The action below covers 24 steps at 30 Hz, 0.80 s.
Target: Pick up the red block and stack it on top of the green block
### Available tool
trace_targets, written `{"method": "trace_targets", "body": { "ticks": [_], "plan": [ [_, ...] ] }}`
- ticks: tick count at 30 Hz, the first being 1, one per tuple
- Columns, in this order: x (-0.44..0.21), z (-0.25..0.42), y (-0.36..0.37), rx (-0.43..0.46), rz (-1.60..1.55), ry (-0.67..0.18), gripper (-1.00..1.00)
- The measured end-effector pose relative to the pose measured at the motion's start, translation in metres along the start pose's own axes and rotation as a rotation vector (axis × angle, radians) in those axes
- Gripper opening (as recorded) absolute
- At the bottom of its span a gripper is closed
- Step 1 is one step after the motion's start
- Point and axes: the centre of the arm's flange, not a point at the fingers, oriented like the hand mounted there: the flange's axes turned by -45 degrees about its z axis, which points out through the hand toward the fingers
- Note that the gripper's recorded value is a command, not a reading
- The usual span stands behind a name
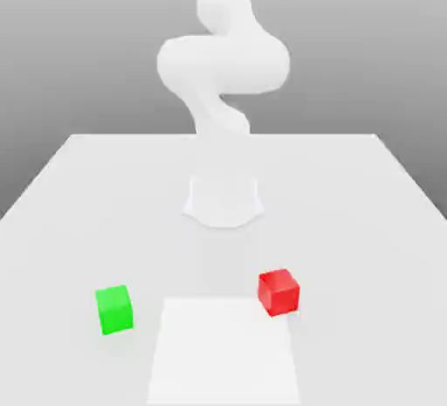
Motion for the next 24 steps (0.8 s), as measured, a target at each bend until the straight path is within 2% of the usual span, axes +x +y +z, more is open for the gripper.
{"method": "trace_targets", "body": {
  "ticks": [8, 17, 19, 24],
  "plan": [
    [-0.103, 0.176, -0.036, 0.073, -0.103, -0.298, 0.0],
    [-0.31, 0.299, -0.074, 0.096, -0.292, -0.66, 0.0],
    [-0.344, 0.319, -0.076, 0.093, -0.319, -0.701, 0.0],
    [-0.379, 0.348, -0.076, 0.1, -0.324, -0.717, 0.0]
  ]
}}
